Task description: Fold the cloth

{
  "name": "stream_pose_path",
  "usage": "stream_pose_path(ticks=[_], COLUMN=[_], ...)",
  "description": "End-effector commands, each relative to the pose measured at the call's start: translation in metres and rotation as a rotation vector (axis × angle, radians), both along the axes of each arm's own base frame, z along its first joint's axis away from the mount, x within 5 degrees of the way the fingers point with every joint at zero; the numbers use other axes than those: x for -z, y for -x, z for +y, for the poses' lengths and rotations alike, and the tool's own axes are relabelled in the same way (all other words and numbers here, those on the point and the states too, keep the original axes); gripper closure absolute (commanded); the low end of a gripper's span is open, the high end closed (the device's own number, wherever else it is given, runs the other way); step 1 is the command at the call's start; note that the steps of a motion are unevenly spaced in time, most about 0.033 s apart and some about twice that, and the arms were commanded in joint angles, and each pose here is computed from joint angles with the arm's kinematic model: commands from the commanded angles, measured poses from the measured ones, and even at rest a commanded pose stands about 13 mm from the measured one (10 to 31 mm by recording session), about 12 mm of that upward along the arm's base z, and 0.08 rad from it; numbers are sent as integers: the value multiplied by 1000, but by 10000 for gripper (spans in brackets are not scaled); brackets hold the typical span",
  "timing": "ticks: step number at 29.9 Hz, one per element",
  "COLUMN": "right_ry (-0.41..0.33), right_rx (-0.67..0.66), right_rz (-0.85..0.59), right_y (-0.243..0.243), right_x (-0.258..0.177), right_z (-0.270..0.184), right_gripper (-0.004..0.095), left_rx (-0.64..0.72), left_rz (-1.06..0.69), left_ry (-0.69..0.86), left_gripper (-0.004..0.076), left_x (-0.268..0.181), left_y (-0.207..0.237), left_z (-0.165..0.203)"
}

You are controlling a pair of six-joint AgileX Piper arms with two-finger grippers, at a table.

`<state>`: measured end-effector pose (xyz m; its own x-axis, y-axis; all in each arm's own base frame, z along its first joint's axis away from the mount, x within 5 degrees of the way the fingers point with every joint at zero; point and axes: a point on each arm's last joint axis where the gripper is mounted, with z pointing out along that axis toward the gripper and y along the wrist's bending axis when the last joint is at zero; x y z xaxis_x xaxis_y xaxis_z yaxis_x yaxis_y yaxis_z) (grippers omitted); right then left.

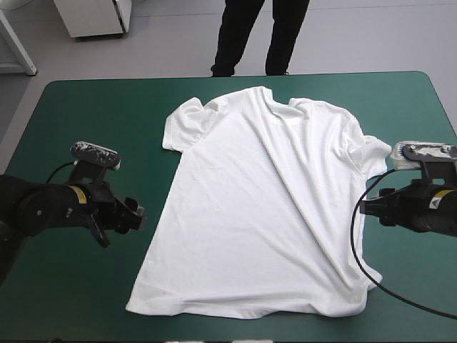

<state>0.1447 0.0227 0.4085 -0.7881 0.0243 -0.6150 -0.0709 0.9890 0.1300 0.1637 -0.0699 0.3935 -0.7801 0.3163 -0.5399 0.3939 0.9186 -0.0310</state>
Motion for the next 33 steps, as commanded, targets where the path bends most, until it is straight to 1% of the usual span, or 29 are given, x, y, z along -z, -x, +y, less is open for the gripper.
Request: stream_pose_path(ticks=[1,3,5,10,18,23,26,29,33], right_ry=[41,67,68,71,84,88,113,153,180], right_rx=[30,42,42,41,37,35,43,55,74], right_rz=[-91,-105,-103,-74,36,74,77,73,70], right_y=[6,7,6,-3,-36,-47,-49,-50,-50], right_x=[-23,-26,-26,-22,-4,4,5,5,5], right_z=[-7,-9,-9,-8,-5,-4,-6,-10,-13], right_gripper=[439,469,487,488,486,486,486,487,494], left_rx=[3,18,22,37,39,39,0,-24,-41], left_rz=[-42,-34,-13,59,79,114,137,177,216], left_ry=[0,-14,-24,-75,-93,-105,-105,-105,-106], left_gripper=[234,241,246,246,246,246,246,247,247], left_x=[-17,-16,-12,11,29,48,62,80,102], left_y=[-15,-30,-43,-83,-139,-176,-197,-215,-231], left_z=[-5,-11,-16,-32,-54,-69,-72,-71,-70])
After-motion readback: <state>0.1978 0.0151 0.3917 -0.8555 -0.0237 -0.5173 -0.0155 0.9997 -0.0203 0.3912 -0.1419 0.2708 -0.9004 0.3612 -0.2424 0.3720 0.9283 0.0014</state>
